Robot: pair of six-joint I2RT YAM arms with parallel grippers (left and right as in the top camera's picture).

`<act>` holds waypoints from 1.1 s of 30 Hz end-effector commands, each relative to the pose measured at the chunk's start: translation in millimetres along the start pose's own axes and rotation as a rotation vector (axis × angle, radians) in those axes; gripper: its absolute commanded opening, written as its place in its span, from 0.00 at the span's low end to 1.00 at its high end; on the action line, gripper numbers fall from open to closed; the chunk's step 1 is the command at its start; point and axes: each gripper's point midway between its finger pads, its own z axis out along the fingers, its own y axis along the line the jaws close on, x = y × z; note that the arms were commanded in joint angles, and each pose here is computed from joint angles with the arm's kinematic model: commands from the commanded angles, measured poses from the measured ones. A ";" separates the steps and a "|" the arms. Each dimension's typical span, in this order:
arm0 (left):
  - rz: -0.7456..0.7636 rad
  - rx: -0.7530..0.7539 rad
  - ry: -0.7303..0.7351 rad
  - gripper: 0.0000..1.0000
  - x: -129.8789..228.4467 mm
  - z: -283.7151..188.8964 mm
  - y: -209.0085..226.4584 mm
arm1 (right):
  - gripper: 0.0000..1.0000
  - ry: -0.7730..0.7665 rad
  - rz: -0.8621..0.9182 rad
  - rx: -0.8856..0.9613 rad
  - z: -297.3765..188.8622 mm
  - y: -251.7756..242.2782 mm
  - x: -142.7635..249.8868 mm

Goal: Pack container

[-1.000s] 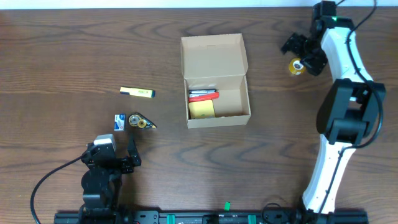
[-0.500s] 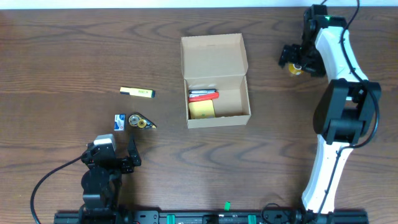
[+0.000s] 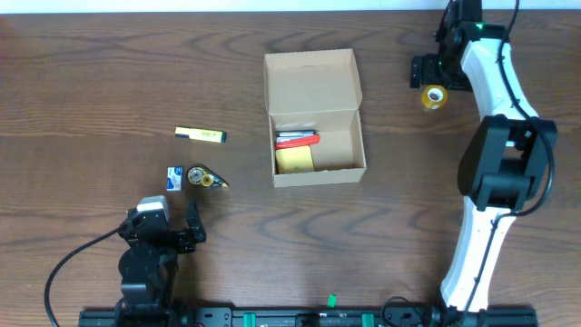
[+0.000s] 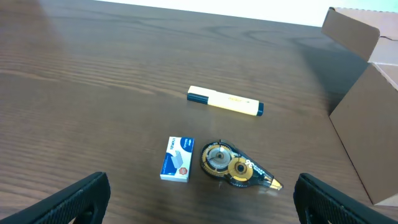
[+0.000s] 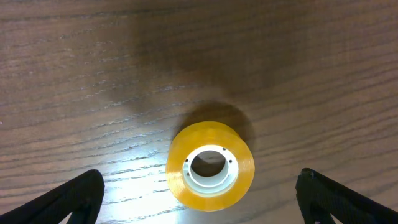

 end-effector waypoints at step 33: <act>0.011 -0.020 0.017 0.95 8.1 2.7 4.2 | 0.84 0.033 0.126 -0.060 47.8 -4.3 26.3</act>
